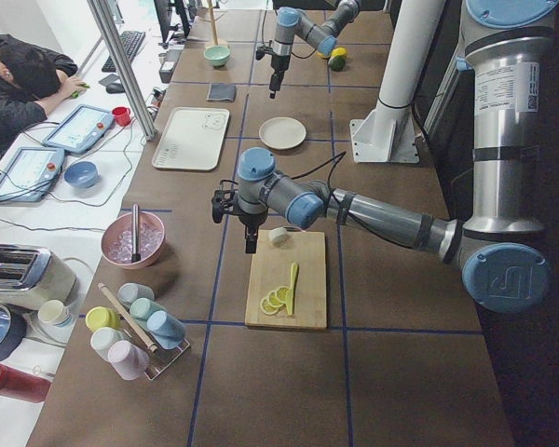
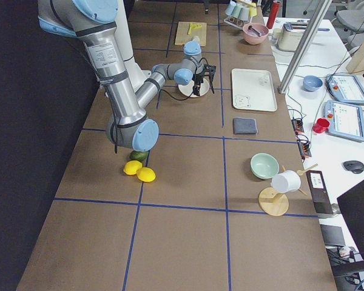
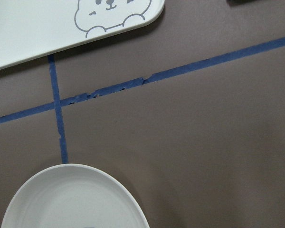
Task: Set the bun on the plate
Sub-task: 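Release the plate and raise the right gripper away while the left gripper reaches the bun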
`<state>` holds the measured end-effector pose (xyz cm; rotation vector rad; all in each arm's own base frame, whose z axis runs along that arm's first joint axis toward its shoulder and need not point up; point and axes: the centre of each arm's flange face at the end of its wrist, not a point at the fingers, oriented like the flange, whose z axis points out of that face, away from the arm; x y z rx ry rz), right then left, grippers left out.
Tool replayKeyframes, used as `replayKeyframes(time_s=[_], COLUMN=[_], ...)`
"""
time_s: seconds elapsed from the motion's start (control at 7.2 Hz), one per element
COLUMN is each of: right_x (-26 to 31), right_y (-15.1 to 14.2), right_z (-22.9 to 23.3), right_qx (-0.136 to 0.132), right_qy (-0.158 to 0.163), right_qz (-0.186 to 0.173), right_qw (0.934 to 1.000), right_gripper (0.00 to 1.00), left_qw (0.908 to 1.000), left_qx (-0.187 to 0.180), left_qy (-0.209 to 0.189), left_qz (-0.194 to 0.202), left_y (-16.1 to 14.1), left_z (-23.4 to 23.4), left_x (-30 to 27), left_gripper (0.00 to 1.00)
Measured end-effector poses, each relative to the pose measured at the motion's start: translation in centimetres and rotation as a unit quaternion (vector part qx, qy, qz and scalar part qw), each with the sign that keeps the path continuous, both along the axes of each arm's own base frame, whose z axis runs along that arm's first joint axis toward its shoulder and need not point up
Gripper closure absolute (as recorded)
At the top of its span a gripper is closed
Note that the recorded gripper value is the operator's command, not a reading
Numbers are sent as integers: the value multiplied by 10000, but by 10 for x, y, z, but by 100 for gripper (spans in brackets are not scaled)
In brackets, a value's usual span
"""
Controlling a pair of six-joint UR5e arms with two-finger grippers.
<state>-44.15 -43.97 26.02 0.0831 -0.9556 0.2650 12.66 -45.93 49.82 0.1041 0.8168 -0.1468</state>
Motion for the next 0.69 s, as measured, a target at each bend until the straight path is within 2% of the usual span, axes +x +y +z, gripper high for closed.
replayKeyframes(time_s=[0.14,0.42,0.69], right_x=[21,71,116], right_y=[-10,-29,-49], right_z=[-1,-4,6], right_qx=[98,349,405], right_qy=[233,581,626], right_qz=[-87,-302,-462], right_qw=[9996,9972,9961], right_gripper=[0,0,0], left_qw=[9997,9985,9972], left_qx=[-57,-58,-77], left_qy=[-107,-63,-122], left_qz=[-193,-550,-739], left_y=[14,46,65], left_z=[-5,2,6], left_x=[34,86,133], left_gripper=[0,0,0])
